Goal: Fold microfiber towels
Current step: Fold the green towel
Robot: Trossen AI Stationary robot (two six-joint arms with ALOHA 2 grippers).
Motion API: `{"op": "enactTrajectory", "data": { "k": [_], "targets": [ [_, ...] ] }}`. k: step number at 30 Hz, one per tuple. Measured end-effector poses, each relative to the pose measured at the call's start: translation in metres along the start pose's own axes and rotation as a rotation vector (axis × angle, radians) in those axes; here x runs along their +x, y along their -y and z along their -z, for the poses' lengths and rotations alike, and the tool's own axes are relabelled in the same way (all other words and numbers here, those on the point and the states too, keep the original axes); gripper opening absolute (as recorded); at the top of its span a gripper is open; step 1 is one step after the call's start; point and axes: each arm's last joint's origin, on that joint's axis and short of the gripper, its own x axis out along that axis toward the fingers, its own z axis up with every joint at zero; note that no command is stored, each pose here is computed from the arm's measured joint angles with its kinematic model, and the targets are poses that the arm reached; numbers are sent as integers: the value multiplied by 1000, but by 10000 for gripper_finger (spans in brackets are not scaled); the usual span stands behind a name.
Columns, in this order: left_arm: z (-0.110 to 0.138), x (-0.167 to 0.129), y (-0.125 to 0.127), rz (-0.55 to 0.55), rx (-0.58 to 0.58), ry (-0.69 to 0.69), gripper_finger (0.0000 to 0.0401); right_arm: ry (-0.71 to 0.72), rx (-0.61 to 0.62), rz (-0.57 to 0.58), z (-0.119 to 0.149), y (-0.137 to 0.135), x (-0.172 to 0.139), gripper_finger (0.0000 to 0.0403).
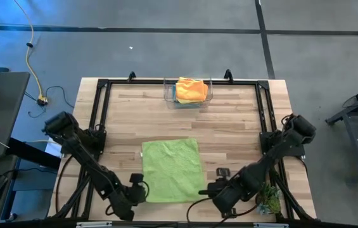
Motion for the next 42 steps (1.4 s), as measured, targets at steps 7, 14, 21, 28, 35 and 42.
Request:
{"op": "enactTrajectory", "data": {
  "k": [7, 14, 21, 28, 35, 42],
  "targets": [
    [1, -3, 2, -3, -150, 10, 0, 166, -59, -58, 2, -7, 49, 165],
    [-1, -7, 1, 2, -281, 19, 0, 202, -117, 41, 21, -7, 86, 165],
    [-12, -24, -3, -1, -438, 114, 0, 202, -188, 113, 29, -12, 106, 165],
    [-25, -36, -14, -15, -650, 198, 0, 240, -179, 170, 28, -10, 107, 165],
    [-37, -40, -28, -40, -830, 275, 0, 267, -113, 166, 25, -9, 107, 165],
    [-43, -44, -40, -97, -914, 358, 0, 304, -96, 183, 23, -9, 107, 165]
  ]
}}
